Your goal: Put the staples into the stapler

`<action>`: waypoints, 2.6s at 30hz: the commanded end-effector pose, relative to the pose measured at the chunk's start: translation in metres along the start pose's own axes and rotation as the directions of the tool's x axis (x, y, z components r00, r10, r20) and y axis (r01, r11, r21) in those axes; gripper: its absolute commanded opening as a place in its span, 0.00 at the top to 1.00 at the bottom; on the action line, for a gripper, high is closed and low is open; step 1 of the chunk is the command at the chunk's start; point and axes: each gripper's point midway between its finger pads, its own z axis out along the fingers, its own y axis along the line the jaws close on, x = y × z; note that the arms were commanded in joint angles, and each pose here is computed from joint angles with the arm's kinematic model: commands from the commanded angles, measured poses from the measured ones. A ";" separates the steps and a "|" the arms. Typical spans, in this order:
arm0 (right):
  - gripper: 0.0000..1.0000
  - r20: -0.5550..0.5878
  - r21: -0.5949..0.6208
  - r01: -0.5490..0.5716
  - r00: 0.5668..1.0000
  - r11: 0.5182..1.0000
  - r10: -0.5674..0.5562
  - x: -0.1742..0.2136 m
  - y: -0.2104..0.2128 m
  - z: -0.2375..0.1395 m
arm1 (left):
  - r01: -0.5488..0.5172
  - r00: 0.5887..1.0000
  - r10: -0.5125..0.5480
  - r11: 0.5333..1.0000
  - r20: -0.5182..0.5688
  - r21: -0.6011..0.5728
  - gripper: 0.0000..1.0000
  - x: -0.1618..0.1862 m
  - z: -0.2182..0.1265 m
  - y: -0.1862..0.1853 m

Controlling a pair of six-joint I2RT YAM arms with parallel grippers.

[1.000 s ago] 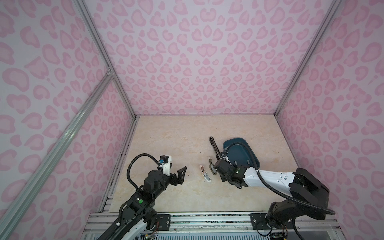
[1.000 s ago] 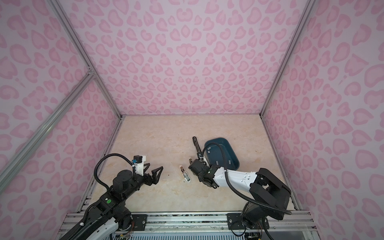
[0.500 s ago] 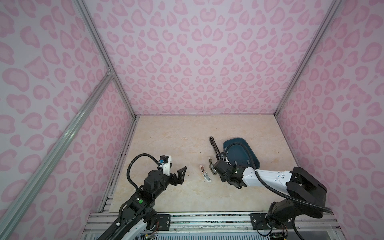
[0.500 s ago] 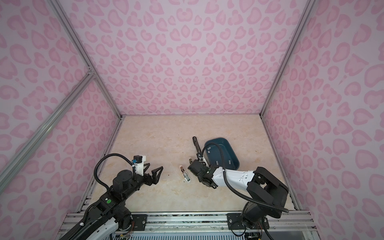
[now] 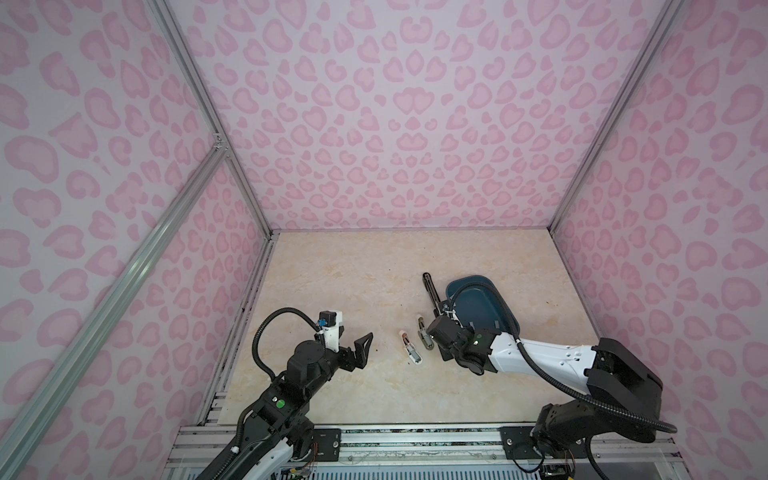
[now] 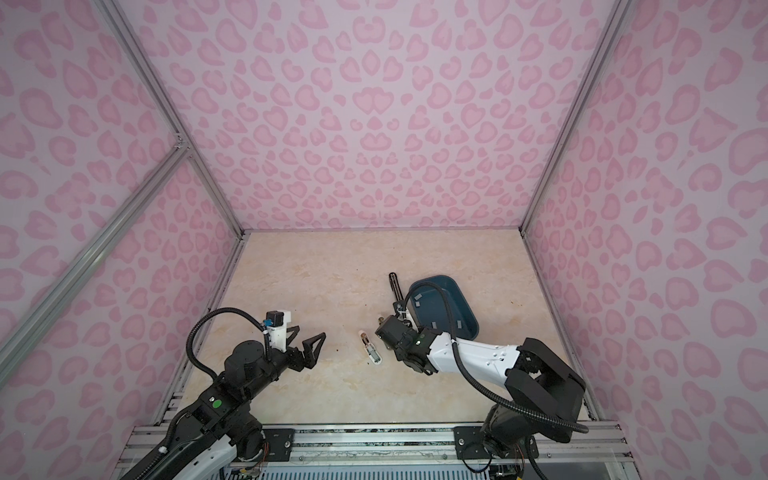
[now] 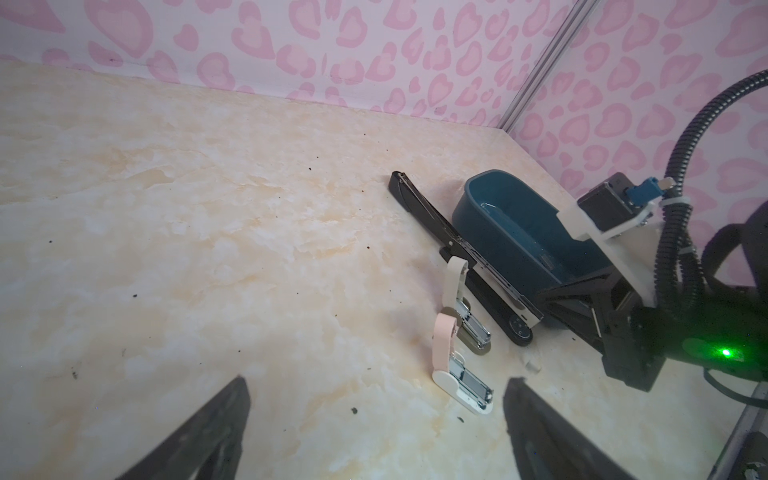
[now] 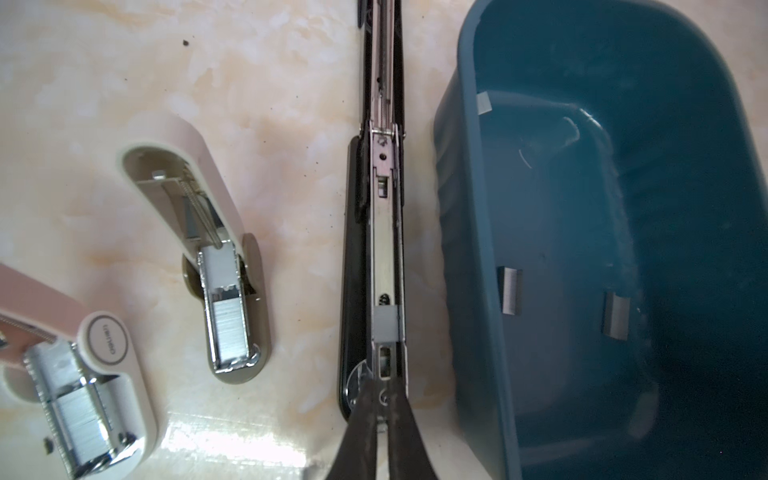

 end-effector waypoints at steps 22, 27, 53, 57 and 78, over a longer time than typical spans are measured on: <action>0.93 -0.057 -0.110 -0.118 0.992 0.987 0.112 -0.026 -0.003 0.026 | 0.005 1.000 -0.005 1.000 0.013 -0.017 0.04 -0.003 0.001 0.003; 0.95 -0.069 -0.105 -0.119 0.991 0.987 0.112 -0.033 0.002 0.035 | 0.002 1.000 -0.002 1.000 0.001 -0.023 0.04 -0.002 0.004 0.003; 0.97 -0.140 -0.015 -0.119 0.983 0.993 0.116 -0.012 -0.011 0.052 | 0.001 1.000 -0.001 0.999 -0.003 -0.032 0.04 -0.003 0.005 0.004; 0.97 -0.168 -0.015 -0.119 0.979 0.993 0.115 -0.004 -0.011 0.053 | 0.002 1.000 -0.002 1.000 0.000 -0.030 0.04 -0.003 0.004 0.004; 0.79 0.023 -0.120 0.004 1.000 0.993 -0.001 -0.028 0.011 -0.038 | 0.003 1.000 -0.003 0.999 0.005 -0.033 0.04 -0.003 0.003 0.005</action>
